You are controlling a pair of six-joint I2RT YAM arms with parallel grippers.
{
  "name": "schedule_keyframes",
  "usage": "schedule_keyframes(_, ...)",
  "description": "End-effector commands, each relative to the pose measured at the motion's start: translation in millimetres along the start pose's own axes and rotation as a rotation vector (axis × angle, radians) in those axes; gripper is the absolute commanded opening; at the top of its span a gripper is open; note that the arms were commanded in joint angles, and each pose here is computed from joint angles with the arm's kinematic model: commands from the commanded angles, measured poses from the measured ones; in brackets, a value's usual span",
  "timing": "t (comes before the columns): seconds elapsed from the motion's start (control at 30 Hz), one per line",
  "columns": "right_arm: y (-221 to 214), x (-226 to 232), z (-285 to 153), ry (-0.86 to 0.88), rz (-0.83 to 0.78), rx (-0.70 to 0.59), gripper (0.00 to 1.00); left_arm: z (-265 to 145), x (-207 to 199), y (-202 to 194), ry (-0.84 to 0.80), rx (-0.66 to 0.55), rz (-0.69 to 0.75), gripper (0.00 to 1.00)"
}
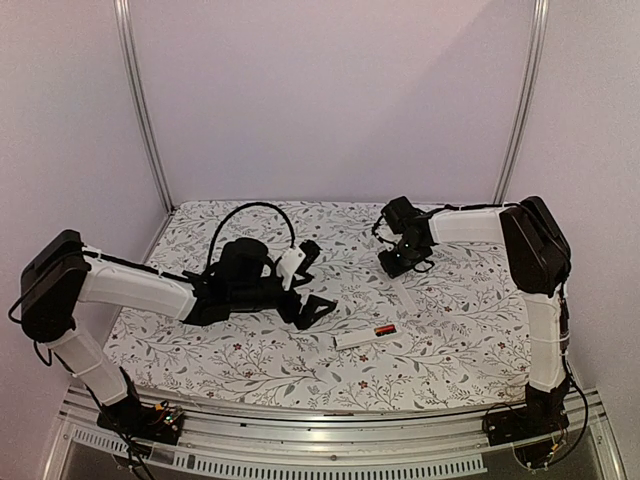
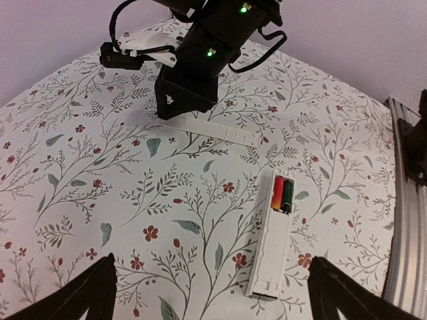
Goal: Load the batteries into the remote control
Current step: Pick up the battery cover at the center of the board.
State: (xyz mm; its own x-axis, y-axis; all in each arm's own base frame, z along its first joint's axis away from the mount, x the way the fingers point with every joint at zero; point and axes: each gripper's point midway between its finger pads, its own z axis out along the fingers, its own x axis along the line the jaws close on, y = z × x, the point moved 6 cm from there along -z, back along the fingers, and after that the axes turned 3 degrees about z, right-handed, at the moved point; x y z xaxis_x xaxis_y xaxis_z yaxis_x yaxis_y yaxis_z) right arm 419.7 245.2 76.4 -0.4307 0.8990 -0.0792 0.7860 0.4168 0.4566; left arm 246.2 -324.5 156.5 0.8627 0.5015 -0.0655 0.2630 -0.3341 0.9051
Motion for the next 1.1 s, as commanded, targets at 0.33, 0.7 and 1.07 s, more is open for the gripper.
schedule_keyframes(0.33,-7,7,13,0.032,-0.010,0.025,0.07,6,6,-7,-0.004,0.031,-0.015,1.00)
schedule_keyframes(0.7,-26,5,28,0.017,-0.004,0.084,0.06,6,7,-11,-0.003,0.042,-0.023,1.00)
schedule_keyframes(1.07,-8,2,-7,0.025,0.012,0.001,0.00,5,9,-6,0.003,0.026,-0.021,1.00)
